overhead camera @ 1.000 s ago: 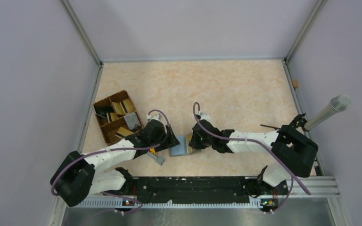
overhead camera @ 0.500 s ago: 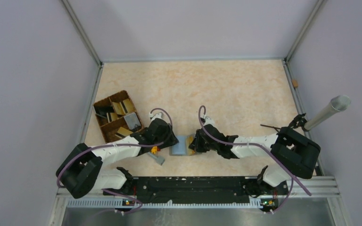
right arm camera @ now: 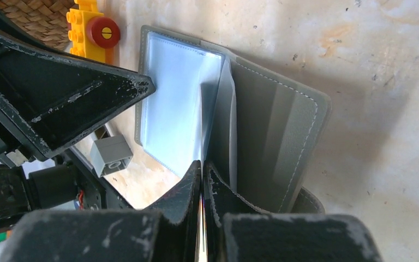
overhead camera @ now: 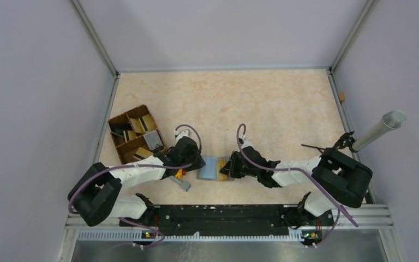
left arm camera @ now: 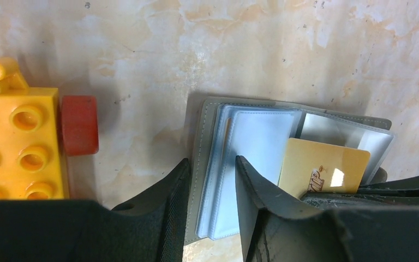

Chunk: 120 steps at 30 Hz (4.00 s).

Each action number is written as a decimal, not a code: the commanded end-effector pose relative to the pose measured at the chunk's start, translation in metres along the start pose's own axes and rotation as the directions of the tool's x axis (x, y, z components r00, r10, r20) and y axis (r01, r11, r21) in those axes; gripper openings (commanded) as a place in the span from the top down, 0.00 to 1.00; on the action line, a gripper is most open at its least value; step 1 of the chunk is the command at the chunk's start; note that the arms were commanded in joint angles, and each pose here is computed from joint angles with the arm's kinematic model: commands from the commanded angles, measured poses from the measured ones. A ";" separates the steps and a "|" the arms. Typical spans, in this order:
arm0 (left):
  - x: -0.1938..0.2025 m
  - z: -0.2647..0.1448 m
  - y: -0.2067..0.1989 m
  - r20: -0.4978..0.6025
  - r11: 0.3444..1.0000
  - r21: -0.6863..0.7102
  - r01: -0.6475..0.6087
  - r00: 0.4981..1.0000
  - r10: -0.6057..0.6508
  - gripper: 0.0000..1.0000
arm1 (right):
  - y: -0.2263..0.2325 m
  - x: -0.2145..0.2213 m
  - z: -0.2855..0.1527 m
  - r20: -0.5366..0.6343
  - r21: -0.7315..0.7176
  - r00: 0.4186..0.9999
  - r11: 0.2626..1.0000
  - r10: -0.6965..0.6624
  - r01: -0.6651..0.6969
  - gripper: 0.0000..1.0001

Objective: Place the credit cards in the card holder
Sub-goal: Insert the credit card into the card holder.

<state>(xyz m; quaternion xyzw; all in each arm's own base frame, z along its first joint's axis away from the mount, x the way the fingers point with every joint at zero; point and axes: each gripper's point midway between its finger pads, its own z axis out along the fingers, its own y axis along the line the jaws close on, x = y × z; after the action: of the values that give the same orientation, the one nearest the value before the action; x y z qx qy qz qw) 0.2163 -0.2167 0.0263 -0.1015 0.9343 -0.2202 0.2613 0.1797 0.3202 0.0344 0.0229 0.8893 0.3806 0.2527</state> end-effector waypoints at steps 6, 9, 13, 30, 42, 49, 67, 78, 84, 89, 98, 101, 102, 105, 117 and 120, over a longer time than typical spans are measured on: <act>0.021 0.003 0.032 -0.080 0.988 -0.138 -0.070 0.995 0.059 0.61 | 0.014 -0.005 -0.004 0.008 -0.113 0.998 0.991 0.070 -0.068 1.00; 0.023 0.003 0.033 -0.092 0.987 -0.143 -0.079 0.994 0.066 0.60 | 0.013 -0.006 -0.005 0.008 -0.120 0.996 0.989 0.090 -0.088 1.00; 0.027 0.005 0.032 -0.112 0.987 -0.139 -0.083 0.991 0.067 0.61 | 0.009 -0.006 -0.004 0.005 -0.124 0.993 0.986 0.116 -0.115 1.00; 0.029 0.005 0.031 -0.124 0.986 -0.137 -0.091 0.990 0.074 0.65 | -0.006 -0.012 0.012 0.043 -0.083 0.988 0.986 0.151 -0.147 1.00; 0.031 0.005 0.031 -0.129 0.987 -0.139 -0.082 0.990 0.064 0.66 | -0.024 -0.020 0.026 0.099 0.006 0.987 0.992 0.123 -0.125 1.00; 0.031 0.006 0.029 -0.129 0.988 -0.133 -0.077 0.990 0.060 0.66 | -0.026 -0.004 0.028 0.047 -0.003 0.986 0.987 0.161 -0.161 1.00; 0.030 0.003 0.034 -0.115 0.986 -0.152 -0.071 0.992 0.054 0.73 | -0.037 0.025 0.014 -0.042 0.066 0.970 0.969 0.240 -0.237 1.00; 0.034 0.000 0.032 -0.119 0.991 -0.124 -0.044 0.992 0.029 0.73 | -0.027 0.030 0.037 -0.079 0.040 0.970 0.973 0.228 -0.225 1.00; 0.033 -0.001 0.038 -0.108 0.987 -0.153 -0.041 0.994 0.025 0.75 | -0.035 0.023 0.023 -0.047 0.108 0.982 0.978 0.183 -0.177 0.78; 0.033 -0.001 0.039 -0.109 0.987 -0.157 -0.041 0.994 0.024 0.76 | -0.029 0.006 0.014 0.001 0.176 0.998 0.983 0.055 -0.054 0.61; 0.031 -0.003 0.038 -0.102 0.987 -0.157 -0.045 0.994 0.029 0.76 | -0.024 0.000 0.010 -0.015 0.271 0.995 0.958 -0.094 0.095 0.56; 0.031 -0.003 0.038 -0.103 0.986 -0.158 -0.045 0.994 0.029 0.76 | -0.027 0.001 0.010 -0.022 0.285 0.994 0.952 -0.111 0.113 0.53; 0.031 -0.003 0.038 -0.103 0.986 -0.158 -0.045 0.994 0.029 0.76 | -0.025 0.000 0.009 -0.020 0.285 0.992 0.950 -0.126 0.126 0.52; 0.030 -0.003 0.037 -0.099 0.987 -0.157 -0.043 0.995 0.028 0.76 | -0.016 -0.008 0.006 -0.004 0.289 0.982 0.940 -0.186 0.179 0.48; 0.029 -0.005 0.035 -0.097 0.988 -0.147 -0.037 0.995 0.023 0.76 | -0.001 -0.020 -0.002 -0.046 0.326 0.938 0.882 -0.344 0.339 0.36; 0.029 -0.005 0.034 -0.095 0.989 -0.144 -0.034 0.995 0.021 0.76 | -0.002 -0.013 0.002 -0.062 0.311 0.945 0.893 -0.322 0.325 0.39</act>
<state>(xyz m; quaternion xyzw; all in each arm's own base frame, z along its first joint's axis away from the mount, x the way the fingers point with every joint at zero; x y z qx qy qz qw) 0.2112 -0.2211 0.0252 -0.1039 0.9399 -0.2117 0.2468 0.1965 0.3203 0.0361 -0.0710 0.9288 0.2017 0.3027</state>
